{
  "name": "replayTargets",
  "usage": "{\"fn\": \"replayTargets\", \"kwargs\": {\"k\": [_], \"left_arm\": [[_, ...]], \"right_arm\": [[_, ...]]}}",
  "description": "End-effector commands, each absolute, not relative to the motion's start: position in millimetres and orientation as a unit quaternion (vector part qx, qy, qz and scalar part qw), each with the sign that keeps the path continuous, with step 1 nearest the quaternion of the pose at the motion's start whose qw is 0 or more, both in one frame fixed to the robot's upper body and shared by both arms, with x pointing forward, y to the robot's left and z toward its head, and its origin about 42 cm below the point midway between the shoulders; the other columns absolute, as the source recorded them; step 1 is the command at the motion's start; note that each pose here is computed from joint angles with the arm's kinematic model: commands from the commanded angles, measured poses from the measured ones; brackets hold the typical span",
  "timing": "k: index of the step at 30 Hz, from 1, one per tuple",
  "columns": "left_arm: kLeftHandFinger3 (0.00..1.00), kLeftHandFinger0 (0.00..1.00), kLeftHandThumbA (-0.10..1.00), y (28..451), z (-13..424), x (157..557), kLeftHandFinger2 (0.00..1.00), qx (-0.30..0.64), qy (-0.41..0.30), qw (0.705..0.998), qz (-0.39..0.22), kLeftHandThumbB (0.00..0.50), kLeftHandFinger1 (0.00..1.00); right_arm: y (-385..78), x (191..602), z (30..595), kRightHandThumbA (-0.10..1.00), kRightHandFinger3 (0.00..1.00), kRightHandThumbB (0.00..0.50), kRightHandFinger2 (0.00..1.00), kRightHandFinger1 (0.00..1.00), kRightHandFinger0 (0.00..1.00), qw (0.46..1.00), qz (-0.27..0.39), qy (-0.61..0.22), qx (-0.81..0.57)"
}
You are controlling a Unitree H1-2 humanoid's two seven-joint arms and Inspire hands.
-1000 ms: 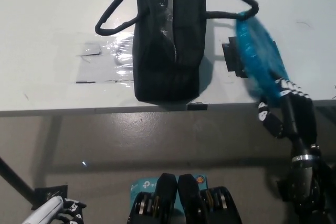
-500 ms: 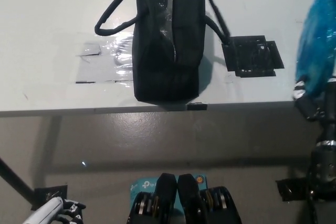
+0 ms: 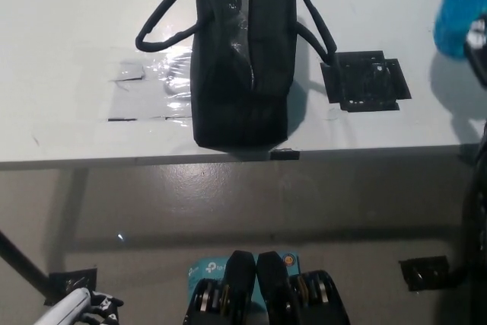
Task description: The robot uses its right hand to pick up a stack of plates kept in the middle of the desk and put it inside a bag kept next to it
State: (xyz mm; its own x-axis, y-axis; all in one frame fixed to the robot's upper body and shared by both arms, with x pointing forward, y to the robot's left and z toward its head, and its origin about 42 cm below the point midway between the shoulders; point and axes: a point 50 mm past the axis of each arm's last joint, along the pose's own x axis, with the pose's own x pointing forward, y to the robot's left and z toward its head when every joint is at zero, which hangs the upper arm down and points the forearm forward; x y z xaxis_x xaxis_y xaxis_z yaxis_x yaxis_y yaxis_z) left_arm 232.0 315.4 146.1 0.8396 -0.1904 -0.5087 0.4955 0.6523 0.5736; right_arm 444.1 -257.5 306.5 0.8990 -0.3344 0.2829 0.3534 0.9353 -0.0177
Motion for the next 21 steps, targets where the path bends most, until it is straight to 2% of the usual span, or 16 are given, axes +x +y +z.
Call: {"fn": "replayTargets", "kwargs": {"k": [1,7,8,9,12,14,16,19,21], "left_arm": [[0.90,0.76,-0.10,326.5,160.1,226.1,0.79,0.397,0.201,0.880,-0.168,0.000,0.76],[0.87,0.72,-0.10,328.8,158.7,225.0,0.77,0.391,0.202,0.882,-0.167,0.000,0.73],[0.86,0.71,-0.10,328.4,158.8,224.6,0.77,0.394,0.201,0.881,-0.166,0.000,0.72],[0.87,0.72,-0.10,328.5,158.1,224.8,0.77,0.392,0.203,0.881,-0.169,0.000,0.74],[0.87,0.72,-0.10,328.5,158.2,224.9,0.78,0.394,0.203,0.880,-0.170,0.000,0.74],[0.86,0.72,-0.10,328.5,158.4,224.9,0.78,0.395,0.203,0.880,-0.171,0.000,0.74],[0.88,0.74,-0.10,328.4,158.4,224.4,0.79,0.392,0.205,0.881,-0.166,0.000,0.75],[0.88,0.75,-0.10,328.3,158.7,224.6,0.81,0.389,0.205,0.882,-0.167,0.000,0.76],[0.87,0.74,-0.10,323.1,156.8,225.4,0.79,0.392,0.201,0.881,-0.171,0.000,0.75]], "right_arm": [[-216.4,428.1,448.9,-0.10,0.00,0.274,0.05,0.00,0.00,0.952,-0.007,-0.290,0.098],[-200.0,422.9,449.0,-0.10,0.00,0.260,0.03,0.00,0.00,0.950,0.020,-0.289,0.115],[-193.5,421.4,448.3,-0.10,0.00,0.250,0.07,0.00,0.00,0.949,0.035,-0.288,0.119],[-183.7,418.3,444.5,-0.10,0.00,0.216,0.13,0.00,0.00,0.950,0.045,-0.289,0.106],[-172.9,416.3,440.7,-0.10,0.00,0.199,0.17,0.00,0.00,0.952,0.059,-0.283,0.103],[-168.5,415.4,439.3,-0.10,0.00,0.198,0.17,0.00,0.00,0.953,0.062,-0.280,0.100],[-137.8,413.8,425.7,-0.10,0.00,0.222,0.18,0.00,0.00,0.957,0.095,-0.259,0.091],[-116.6,412.6,411.4,-0.10,0.00,0.207,0.18,0.00,0.00,0.960,0.125,-0.241,0.069],[-109.6,411.1,400.7,-0.10,0.00,0.229,0.14,0.00,0.00,0.962,0.137,-0.228,0.055]]}}
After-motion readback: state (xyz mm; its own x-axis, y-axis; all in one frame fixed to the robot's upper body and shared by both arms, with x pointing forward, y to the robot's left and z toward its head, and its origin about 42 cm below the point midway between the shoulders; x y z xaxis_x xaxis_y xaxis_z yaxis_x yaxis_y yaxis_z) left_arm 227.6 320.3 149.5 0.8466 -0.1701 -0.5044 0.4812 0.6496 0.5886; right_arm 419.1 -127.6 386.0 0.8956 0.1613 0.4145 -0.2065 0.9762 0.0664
